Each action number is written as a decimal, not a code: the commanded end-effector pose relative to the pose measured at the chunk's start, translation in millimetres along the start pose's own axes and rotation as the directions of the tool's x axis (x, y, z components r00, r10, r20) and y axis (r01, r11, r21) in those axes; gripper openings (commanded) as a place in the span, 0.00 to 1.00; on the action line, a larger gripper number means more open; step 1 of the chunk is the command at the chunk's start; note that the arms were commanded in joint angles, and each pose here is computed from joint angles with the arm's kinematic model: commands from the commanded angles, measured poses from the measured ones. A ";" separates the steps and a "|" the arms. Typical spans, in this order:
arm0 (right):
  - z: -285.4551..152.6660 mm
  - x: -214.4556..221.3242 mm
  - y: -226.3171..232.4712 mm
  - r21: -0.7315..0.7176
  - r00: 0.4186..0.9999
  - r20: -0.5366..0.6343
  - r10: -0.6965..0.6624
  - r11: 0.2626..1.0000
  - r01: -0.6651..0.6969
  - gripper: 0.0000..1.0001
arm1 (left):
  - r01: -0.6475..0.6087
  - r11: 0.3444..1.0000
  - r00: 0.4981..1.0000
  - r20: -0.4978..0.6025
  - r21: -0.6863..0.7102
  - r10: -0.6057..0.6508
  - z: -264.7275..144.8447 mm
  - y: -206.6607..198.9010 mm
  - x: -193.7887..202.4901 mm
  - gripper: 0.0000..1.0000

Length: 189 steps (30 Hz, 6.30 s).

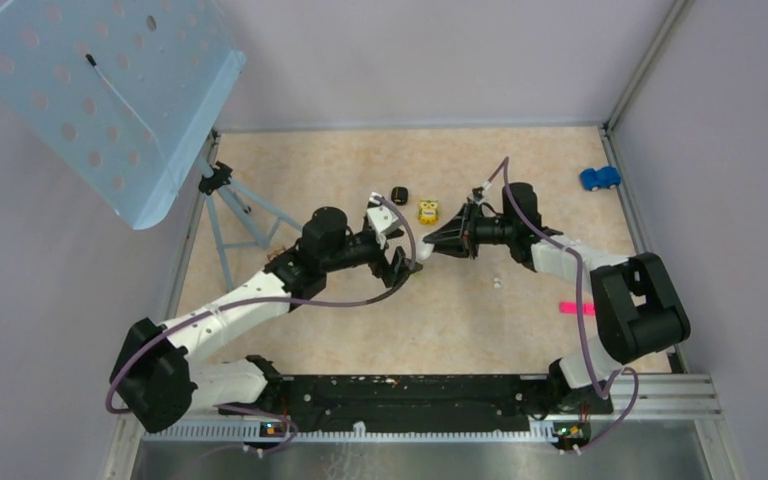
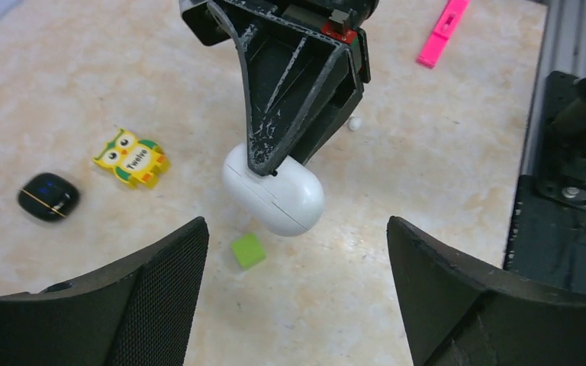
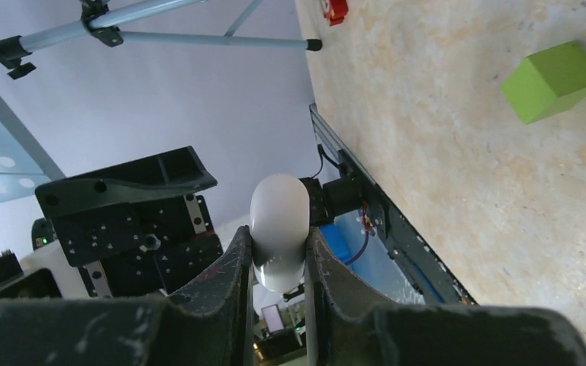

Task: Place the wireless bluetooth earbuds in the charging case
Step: Place the charging case at the center of the board, then pick up the charging case from the center of the board, then pass from the right arm to the left

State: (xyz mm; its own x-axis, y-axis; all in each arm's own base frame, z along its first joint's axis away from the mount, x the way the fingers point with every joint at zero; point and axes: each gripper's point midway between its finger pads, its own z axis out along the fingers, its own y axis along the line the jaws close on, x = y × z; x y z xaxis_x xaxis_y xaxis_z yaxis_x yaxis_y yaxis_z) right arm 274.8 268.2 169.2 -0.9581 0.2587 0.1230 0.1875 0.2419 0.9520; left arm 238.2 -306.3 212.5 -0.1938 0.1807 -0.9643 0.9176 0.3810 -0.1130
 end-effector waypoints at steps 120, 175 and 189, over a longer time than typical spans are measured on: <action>10.4 -53.2 -141.5 0.814 0.659 -0.238 -0.713 0.224 0.537 0.56 | 0.799 0.556 0.566 -0.024 -0.230 -0.824 -11.1 94.4 24.6 0.99; 21.2 8.3 -6.1 0.435 0.399 0.115 -0.910 0.407 0.803 0.32 | 0.941 0.331 0.338 -0.156 0.067 -0.928 28.0 33.5 33.2 0.74; 18.6 15.6 -3.7 0.409 0.390 0.115 -0.914 0.401 0.819 0.30 | 0.944 0.320 0.329 -0.148 0.077 -0.933 42.9 39.1 34.2 0.57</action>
State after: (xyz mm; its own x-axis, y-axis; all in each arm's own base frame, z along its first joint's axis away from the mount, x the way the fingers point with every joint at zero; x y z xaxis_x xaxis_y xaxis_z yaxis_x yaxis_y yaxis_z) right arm 263.7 279.6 134.0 -0.5838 -0.0568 -0.8099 -0.5730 0.7356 0.3615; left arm 277.3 -313.7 157.6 -0.9730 -0.1886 -0.1327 0.0823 0.2537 -0.9638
